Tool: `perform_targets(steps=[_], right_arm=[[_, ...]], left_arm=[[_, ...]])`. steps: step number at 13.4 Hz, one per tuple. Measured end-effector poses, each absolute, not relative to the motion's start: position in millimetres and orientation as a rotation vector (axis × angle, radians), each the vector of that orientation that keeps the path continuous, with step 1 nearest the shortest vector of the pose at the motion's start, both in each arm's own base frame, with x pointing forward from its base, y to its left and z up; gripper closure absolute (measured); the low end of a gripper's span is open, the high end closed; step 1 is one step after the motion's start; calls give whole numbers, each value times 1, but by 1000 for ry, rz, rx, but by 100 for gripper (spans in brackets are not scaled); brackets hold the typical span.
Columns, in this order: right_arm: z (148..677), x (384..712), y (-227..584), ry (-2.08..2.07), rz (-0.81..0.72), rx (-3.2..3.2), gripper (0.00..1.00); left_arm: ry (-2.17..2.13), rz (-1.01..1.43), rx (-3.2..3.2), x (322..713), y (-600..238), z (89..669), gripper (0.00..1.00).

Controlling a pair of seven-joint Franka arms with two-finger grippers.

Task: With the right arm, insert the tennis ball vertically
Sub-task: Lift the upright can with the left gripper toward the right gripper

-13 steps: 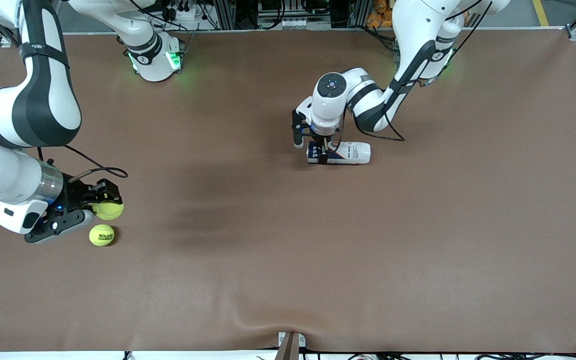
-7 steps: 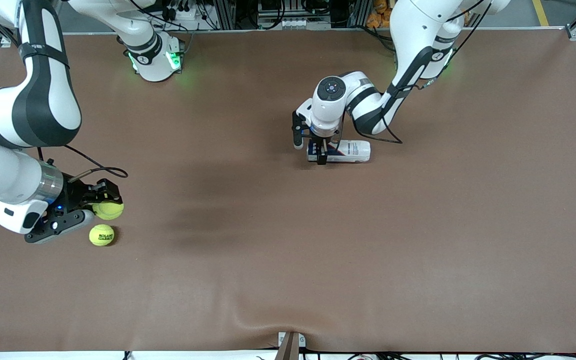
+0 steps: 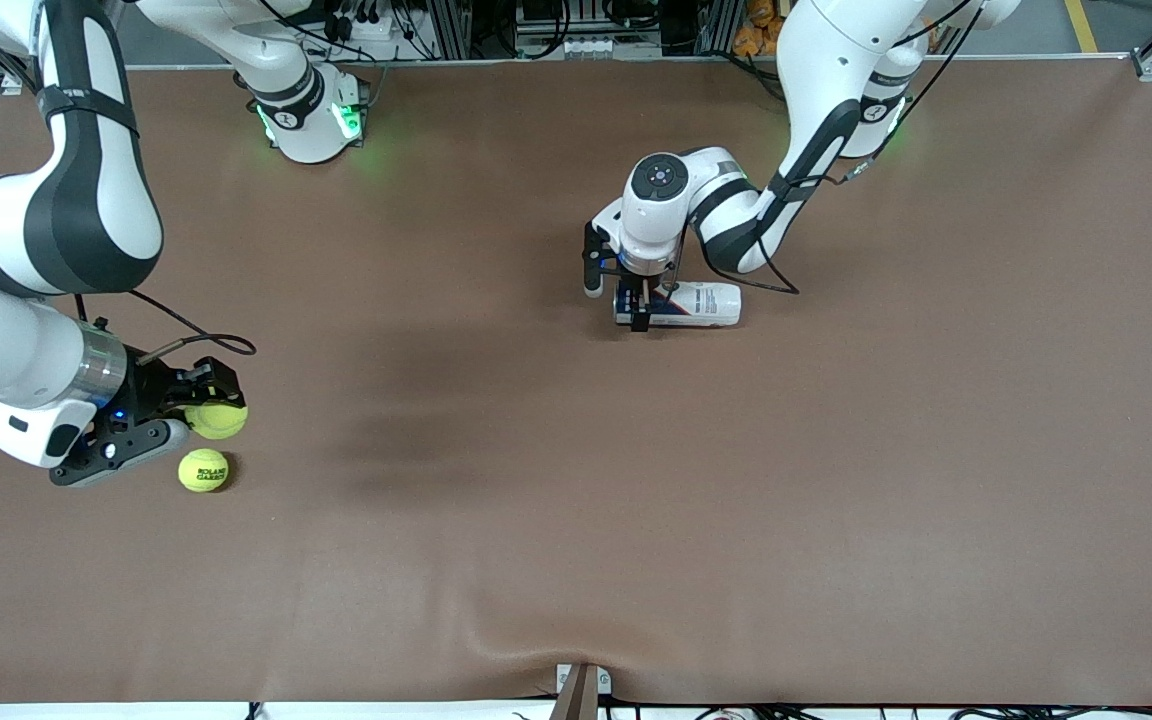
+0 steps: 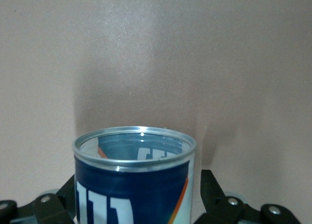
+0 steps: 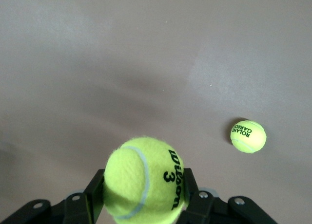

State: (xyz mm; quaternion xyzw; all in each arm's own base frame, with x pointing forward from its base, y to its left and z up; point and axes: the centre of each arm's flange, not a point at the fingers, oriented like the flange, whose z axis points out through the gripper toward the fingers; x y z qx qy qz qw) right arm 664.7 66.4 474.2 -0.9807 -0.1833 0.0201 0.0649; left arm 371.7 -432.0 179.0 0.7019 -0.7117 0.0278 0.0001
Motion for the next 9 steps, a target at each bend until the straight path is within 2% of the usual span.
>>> perform_targets(steps=[6,8,9], right_arm=[[474,664,67,-551,71,-2954,33],[474,664,66,-550,72,-2953,33],[474,664,66,-549,72,-2953,33]], left_arm=[[-2234,86,2203,372,-433,177,0],[-2234,86,2203,372,-433,177,4],[-2234,86,2203,372,-433,177,12]])
